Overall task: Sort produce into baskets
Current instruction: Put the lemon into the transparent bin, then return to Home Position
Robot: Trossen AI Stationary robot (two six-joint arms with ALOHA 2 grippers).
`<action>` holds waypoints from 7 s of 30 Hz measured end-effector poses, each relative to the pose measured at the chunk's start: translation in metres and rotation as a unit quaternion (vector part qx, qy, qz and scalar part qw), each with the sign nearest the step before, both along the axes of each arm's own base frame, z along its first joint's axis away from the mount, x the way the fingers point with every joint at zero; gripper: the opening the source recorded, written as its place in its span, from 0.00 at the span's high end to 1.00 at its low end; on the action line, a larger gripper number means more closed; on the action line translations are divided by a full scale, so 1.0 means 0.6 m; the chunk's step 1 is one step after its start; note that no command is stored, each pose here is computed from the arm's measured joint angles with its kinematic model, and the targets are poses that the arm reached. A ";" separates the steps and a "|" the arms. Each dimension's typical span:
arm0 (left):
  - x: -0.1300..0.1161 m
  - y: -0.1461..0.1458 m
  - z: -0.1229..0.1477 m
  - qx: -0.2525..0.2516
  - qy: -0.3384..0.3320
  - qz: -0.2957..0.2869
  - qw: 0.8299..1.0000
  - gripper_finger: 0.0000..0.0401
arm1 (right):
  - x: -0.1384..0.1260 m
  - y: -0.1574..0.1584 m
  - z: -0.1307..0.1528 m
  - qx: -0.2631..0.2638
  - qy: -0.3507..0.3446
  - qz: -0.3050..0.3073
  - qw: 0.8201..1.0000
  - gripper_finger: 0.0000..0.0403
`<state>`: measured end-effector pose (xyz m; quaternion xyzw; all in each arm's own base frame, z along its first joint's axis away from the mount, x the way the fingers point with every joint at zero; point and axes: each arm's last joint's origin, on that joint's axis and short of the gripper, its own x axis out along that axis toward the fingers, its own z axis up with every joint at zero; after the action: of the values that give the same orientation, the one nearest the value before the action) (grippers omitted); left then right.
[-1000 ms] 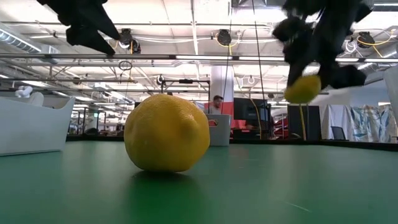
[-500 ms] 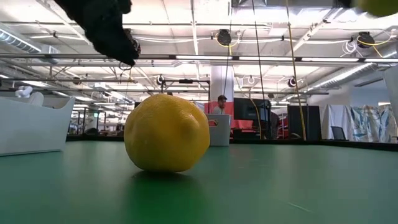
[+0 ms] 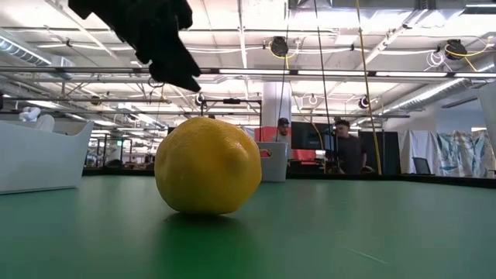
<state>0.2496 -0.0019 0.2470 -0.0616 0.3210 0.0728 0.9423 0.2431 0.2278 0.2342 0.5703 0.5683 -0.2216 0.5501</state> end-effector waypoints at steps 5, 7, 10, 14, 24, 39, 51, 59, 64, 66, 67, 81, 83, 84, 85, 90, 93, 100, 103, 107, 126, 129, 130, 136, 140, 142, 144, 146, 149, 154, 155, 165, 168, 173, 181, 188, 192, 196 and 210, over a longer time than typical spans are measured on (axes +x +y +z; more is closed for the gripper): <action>0.006 -0.001 0.004 -0.019 -0.023 0.002 1.000 0.21 | -0.006 0.011 -0.018 -0.010 0.028 0.028 0.999 0.48; 0.007 -0.001 0.005 -0.026 -0.027 0.008 0.999 0.21 | -0.009 0.009 -0.020 -0.018 0.035 0.032 0.999 0.45; 0.008 -0.002 0.006 -0.029 -0.033 0.009 0.999 0.21 | -0.012 0.005 -0.022 -0.032 0.043 0.042 0.998 0.40; 0.008 -0.003 0.006 -0.040 -0.033 0.016 0.999 0.21 | -0.014 0.002 -0.023 -0.043 0.046 0.054 0.997 0.36; 0.009 -0.003 0.007 -0.058 -0.041 0.030 0.997 0.21 | -0.009 -0.011 -0.010 -0.031 0.015 0.135 0.990 0.33; 0.010 -0.010 0.009 -0.075 -0.044 0.001 0.996 0.21 | 0.071 -0.063 0.043 0.007 -0.190 0.121 0.974 0.36; 0.003 -0.032 0.001 -0.056 -0.010 -0.065 0.996 0.21 | 0.204 -0.071 0.031 -0.076 -0.185 0.177 0.964 0.36; 0.000 -0.034 -0.003 -0.053 0.008 -0.082 0.995 0.21 | 0.266 -0.069 0.013 -0.180 -0.150 0.222 0.947 0.36; -0.004 -0.034 -0.007 -0.051 0.025 -0.083 0.995 0.21 | 0.289 -0.066 -0.004 -0.188 -0.161 0.234 0.940 0.36; -0.006 -0.034 -0.009 -0.051 0.034 -0.083 0.995 0.21 | 0.296 -0.064 -0.011 -0.191 -0.169 0.236 0.938 0.36; -0.007 -0.034 -0.011 -0.051 0.039 -0.083 0.995 0.21 | 0.300 -0.062 -0.017 -0.192 -0.174 0.236 0.937 0.36; -0.013 -0.036 -0.016 -0.072 0.064 -0.090 0.991 0.21 | 0.315 -0.038 -0.110 -0.254 -0.131 0.219 0.933 0.36; -0.012 -0.036 -0.016 -0.078 0.064 -0.085 0.991 0.21 | 0.311 -0.036 -0.113 -0.265 -0.123 0.218 0.931 0.36; -0.012 -0.036 -0.016 -0.078 0.064 -0.085 0.991 0.21 | 0.309 -0.035 -0.114 -0.270 -0.116 0.217 0.931 0.36; -0.012 -0.036 -0.016 -0.078 0.064 -0.085 0.991 0.21 | 0.306 -0.035 -0.115 -0.277 -0.109 0.215 0.930 0.36; -0.012 -0.036 -0.016 -0.078 0.063 -0.085 0.991 0.21 | 0.298 -0.039 -0.118 -0.299 -0.084 0.219 0.925 0.36; -0.012 -0.036 -0.016 -0.077 0.063 -0.085 0.991 0.21 | 0.300 -0.043 -0.118 -0.306 -0.086 0.224 0.921 0.39; -0.010 -0.035 -0.014 -0.074 0.054 -0.081 0.993 0.21 | 0.304 -0.046 -0.117 -0.300 -0.095 0.238 0.919 0.54; -0.010 -0.035 -0.014 -0.074 0.054 -0.081 0.993 0.21 | 0.298 -0.047 -0.108 -0.290 -0.088 0.249 0.920 0.58; -0.010 -0.035 -0.014 -0.076 0.054 -0.079 0.993 0.21 | 0.272 -0.051 -0.058 -0.290 -0.080 0.257 0.918 0.56; -0.006 -0.033 -0.009 -0.069 0.032 -0.056 0.996 0.21 | 0.060 -0.010 0.116 -0.153 0.104 0.258 0.948 0.55; -0.003 -0.033 -0.006 -0.067 0.021 -0.054 0.996 0.21 | 0.055 0.004 0.102 -0.159 0.097 0.263 0.947 0.55; -0.002 -0.033 -0.005 -0.067 0.015 -0.054 0.996 0.21 | 0.054 0.006 0.096 -0.167 0.098 0.258 0.947 0.55; 0.004 -0.034 0.003 -0.068 -0.018 -0.056 0.996 0.21 | 0.055 0.008 0.071 -0.173 0.104 0.235 0.951 0.52; 0.005 -0.034 0.005 -0.068 -0.023 -0.056 0.996 0.21 | 0.052 0.006 0.068 -0.179 0.118 0.225 0.951 0.44; 0.005 -0.034 0.005 -0.068 -0.023 -0.056 0.996 0.21 | 0.051 0.003 0.068 -0.183 0.125 0.222 0.949 0.39; 0.005 -0.034 0.005 -0.068 -0.022 -0.056 0.996 0.21 | 0.054 0.002 0.068 -0.189 0.117 0.220 0.950 0.35; 0.005 -0.034 0.004 -0.068 -0.022 -0.056 0.996 0.21 | 0.057 0.000 0.069 -0.193 0.109 0.217 0.951 0.31; 0.005 -0.034 0.004 -0.078 -0.019 -0.053 0.995 0.21 | 0.058 -0.004 0.074 -0.193 0.101 0.217 0.952 0.27; 0.002 -0.037 0.000 -0.085 -0.006 -0.058 0.995 0.21 | 0.051 -0.015 0.094 -0.221 0.073 0.206 0.950 0.25; 0.002 -0.038 0.000 -0.089 -0.005 -0.057 0.994 0.21 | 0.049 -0.019 0.100 -0.233 0.062 0.201 0.950 0.25; 0.005 -0.048 0.028 -0.136 -0.030 -0.057 0.989 0.21 | 0.014 -0.067 0.192 -0.323 -0.091 0.177 0.925 0.30; 0.004 -0.047 0.054 -0.139 -0.055 -0.058 0.987 0.21 | 0.001 -0.090 0.221 -0.355 -0.132 0.180 0.908 0.33; -0.004 -0.043 0.100 -0.122 -0.117 -0.033 0.985 0.21 | -0.012 -0.126 0.256 -0.391 -0.178 0.203 0.880 0.39; -0.048 -0.034 0.164 -0.131 -0.206 0.001 0.970 0.21 | -0.027 -0.170 0.294 -0.426 -0.226 0.275 0.832 0.51; -0.101 -0.027 0.202 -0.136 -0.264 0.011 0.955 0.21 | -0.053 -0.214 0.296 -0.452 -0.251 0.308 0.798 0.66; -0.134 -0.023 0.221 -0.139 -0.296 0.009 0.945 0.21 | -0.079 -0.244 0.265 -0.445 -0.293 0.281 0.798 0.77; -0.172 -0.016 0.231 -0.131 -0.313 0.028 0.940 0.21 | -0.101 -0.267 0.218 -0.424 -0.356 0.247 0.796 0.86; -0.269 0.008 0.229 -0.032 -0.312 0.148 0.938 0.21 | -0.105 -0.330 0.085 -0.401 -0.496 0.166 0.752 1.00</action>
<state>0.0883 0.0031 0.3841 -0.1585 0.0005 0.1782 0.9711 0.1802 0.0300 0.2851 0.2245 0.1606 -0.0204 0.9609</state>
